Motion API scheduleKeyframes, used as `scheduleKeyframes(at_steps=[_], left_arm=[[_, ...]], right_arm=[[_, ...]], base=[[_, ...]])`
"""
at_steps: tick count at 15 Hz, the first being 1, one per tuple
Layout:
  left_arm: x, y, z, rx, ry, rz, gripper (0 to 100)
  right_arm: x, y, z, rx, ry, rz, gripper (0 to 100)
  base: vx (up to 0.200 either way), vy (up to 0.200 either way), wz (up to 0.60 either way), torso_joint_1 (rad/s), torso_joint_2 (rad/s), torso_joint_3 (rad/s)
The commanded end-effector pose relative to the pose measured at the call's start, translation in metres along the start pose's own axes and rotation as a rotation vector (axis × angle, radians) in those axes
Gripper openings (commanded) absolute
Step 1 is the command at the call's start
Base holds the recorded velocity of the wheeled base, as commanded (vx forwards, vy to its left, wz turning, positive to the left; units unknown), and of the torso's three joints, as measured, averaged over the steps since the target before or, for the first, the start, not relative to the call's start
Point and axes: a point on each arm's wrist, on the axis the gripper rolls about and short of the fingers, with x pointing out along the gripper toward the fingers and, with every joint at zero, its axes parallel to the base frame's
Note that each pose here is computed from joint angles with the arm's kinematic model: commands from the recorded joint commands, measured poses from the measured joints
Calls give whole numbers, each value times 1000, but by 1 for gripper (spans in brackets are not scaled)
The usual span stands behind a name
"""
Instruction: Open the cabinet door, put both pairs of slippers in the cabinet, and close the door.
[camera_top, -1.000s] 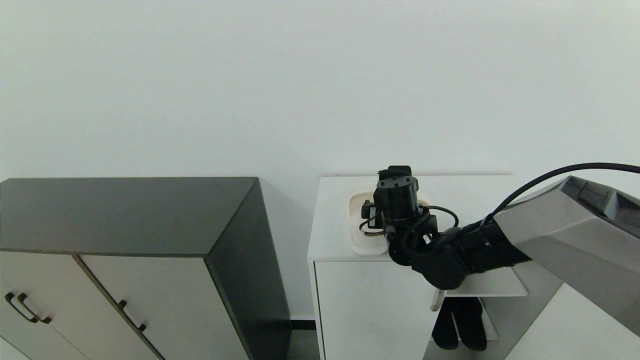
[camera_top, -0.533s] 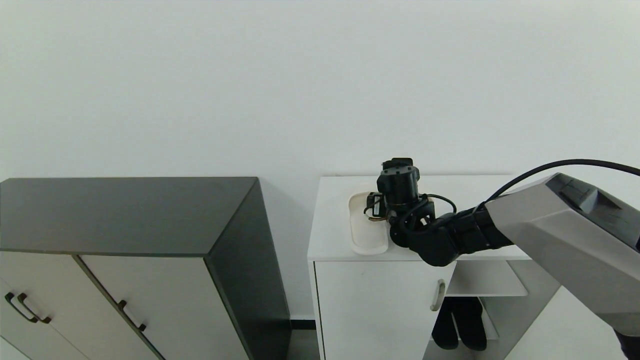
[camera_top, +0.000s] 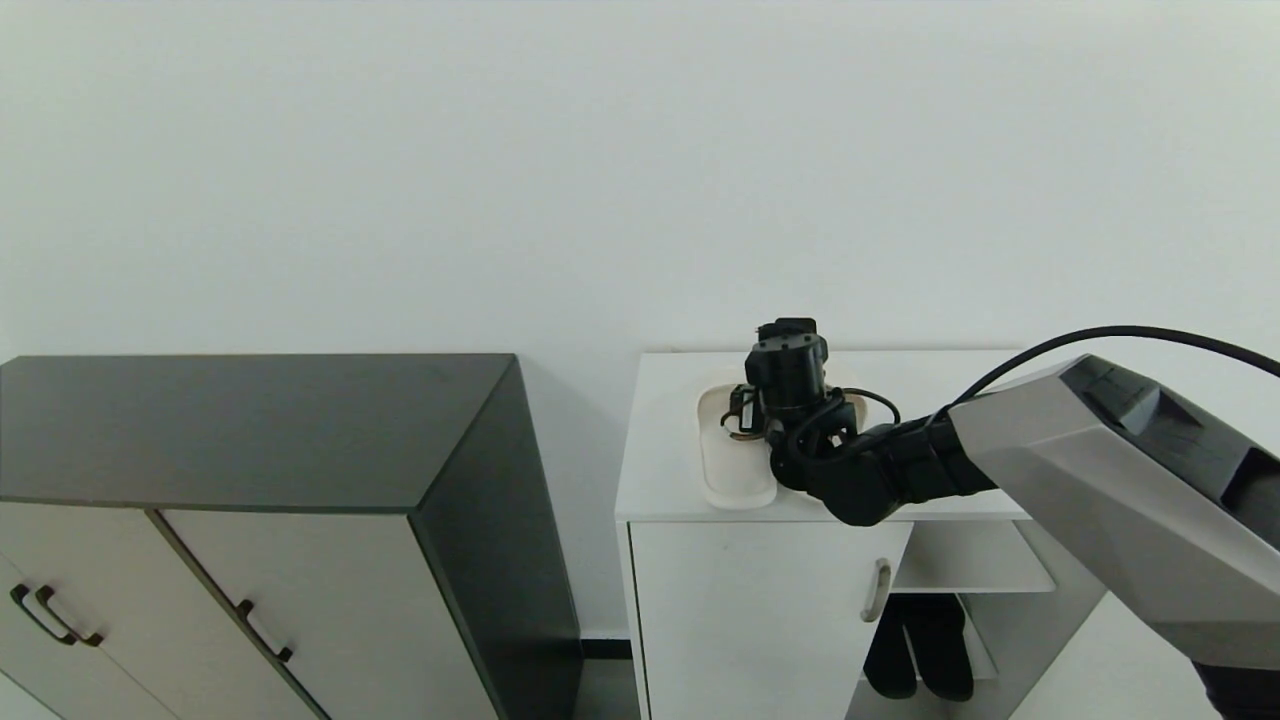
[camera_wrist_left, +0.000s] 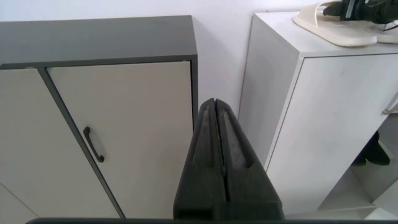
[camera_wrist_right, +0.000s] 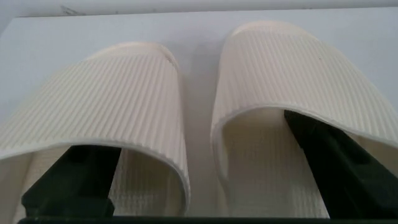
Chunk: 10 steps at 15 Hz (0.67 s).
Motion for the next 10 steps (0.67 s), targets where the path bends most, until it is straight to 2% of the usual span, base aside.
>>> scheduleKeyframes(at_steps=[1,6,10], left_arm=[[0,0,0,0,0,0,0],[0,0,0,0,0,0,0],[0,0,0,-2,0,0,0]], right_arm=[[4,0,1,-1,2,-5,0],[0,4,9,10,-11,3,0],[-31,5,21,3,-8,56,0]], base=[[0,0,0,0,0,0],[0,0,0,0,0,0],[0,0,0,0,0,0]])
